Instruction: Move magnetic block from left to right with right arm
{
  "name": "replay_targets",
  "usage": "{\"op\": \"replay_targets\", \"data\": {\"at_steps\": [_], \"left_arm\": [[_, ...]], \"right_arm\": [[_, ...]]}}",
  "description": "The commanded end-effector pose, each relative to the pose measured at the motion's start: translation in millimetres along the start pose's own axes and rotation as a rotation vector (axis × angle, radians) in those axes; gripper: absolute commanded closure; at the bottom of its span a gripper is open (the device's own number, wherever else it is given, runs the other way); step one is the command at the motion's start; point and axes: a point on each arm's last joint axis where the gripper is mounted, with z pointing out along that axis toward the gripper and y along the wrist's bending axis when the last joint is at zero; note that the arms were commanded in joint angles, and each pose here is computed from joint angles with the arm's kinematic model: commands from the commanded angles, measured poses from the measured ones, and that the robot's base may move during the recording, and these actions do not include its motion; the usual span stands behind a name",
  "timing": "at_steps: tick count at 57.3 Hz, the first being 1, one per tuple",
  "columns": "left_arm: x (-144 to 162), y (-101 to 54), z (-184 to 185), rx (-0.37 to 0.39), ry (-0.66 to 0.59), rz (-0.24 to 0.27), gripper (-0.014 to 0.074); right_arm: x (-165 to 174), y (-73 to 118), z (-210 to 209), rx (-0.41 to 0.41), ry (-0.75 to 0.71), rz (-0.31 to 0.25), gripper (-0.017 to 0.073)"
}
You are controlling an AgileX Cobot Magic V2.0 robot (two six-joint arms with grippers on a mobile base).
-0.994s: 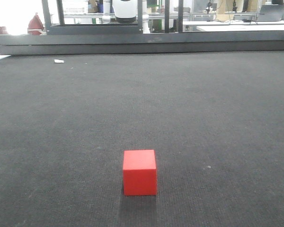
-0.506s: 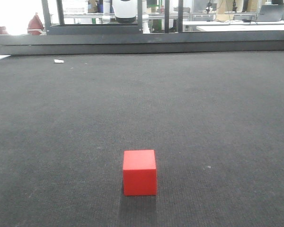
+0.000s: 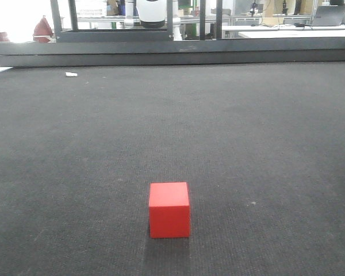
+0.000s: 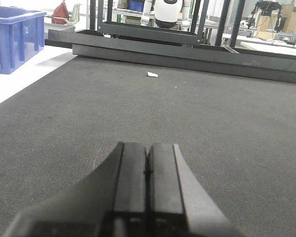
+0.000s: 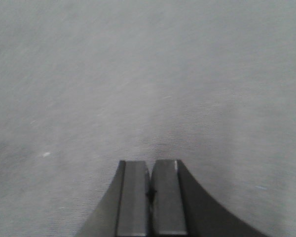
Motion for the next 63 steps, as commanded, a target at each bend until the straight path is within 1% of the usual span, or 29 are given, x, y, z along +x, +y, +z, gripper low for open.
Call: {"op": "replay_targets", "data": {"at_steps": [1,2,3,7,8,9,12,15,20,24,31,38,43,51,54,63], "left_arm": [[-5,-0.2,-1,0.008,-0.083,-0.002,0.0720],[-5,-0.2,-1,0.008,-0.083,-0.002,0.0720],[-5,-0.2,-1,0.008,-0.083,-0.002,0.0720],[-5,-0.2,-1,0.008,-0.083,-0.002,0.0720],[-5,-0.2,-1,0.008,-0.083,-0.002,0.0720],[-5,-0.2,-1,0.008,-0.083,-0.002,0.0720],[-5,-0.2,-1,0.008,-0.083,-0.002,0.0720],[-5,-0.2,-1,0.008,-0.083,-0.002,0.0720],[-5,-0.2,-1,0.008,-0.083,-0.002,0.0720],[-5,-0.2,-1,0.008,-0.083,-0.002,0.0720],[-5,-0.2,-1,0.008,-0.083,-0.002,0.0720],[-5,-0.2,-1,0.008,-0.083,-0.002,0.0720],[-5,-0.2,-1,0.008,-0.083,-0.002,0.0720],[-5,-0.2,-1,0.008,-0.083,-0.002,0.0720],[-5,-0.2,-1,0.008,-0.083,-0.002,0.0720],[-5,-0.2,-1,0.008,-0.083,-0.002,0.0720]], "right_arm": [[-25,12.0,4,-0.044,-0.076,0.000,0.0230],[-27,13.6,7,-0.048,-0.062,0.009,0.0192],[-29,15.3,8,-0.053,-0.058,0.019,0.0134],[-38,23.6,15,-0.069,0.004,0.085,-0.0035],[-40,25.4,16,-0.071,0.020,0.096,-0.0062],[-41,27.1,18,-0.069,0.044,0.104,-0.0069],[-49,35.0,23,-0.071,0.109,0.138,-0.0045],[-53,42.3,27,-0.061,0.190,0.154,-0.0037],[-64,57.8,37,-0.051,0.307,0.142,-0.0037],[-71,70.0,45,-0.035,0.386,0.152,-0.0037],[-83,93.6,64,0.016,0.510,0.223,-0.0037],[-89,118.2,84,0.060,0.590,0.271,-0.0041],[-91,136.9,93,0.065,0.622,0.272,-0.0041],[-89,165.0,105,0.037,0.641,0.225,-0.0041],[-89,173.3,106,0.030,0.645,0.221,-0.0041],[-80,187.5,110,0.041,0.666,0.245,-0.0041]]}}
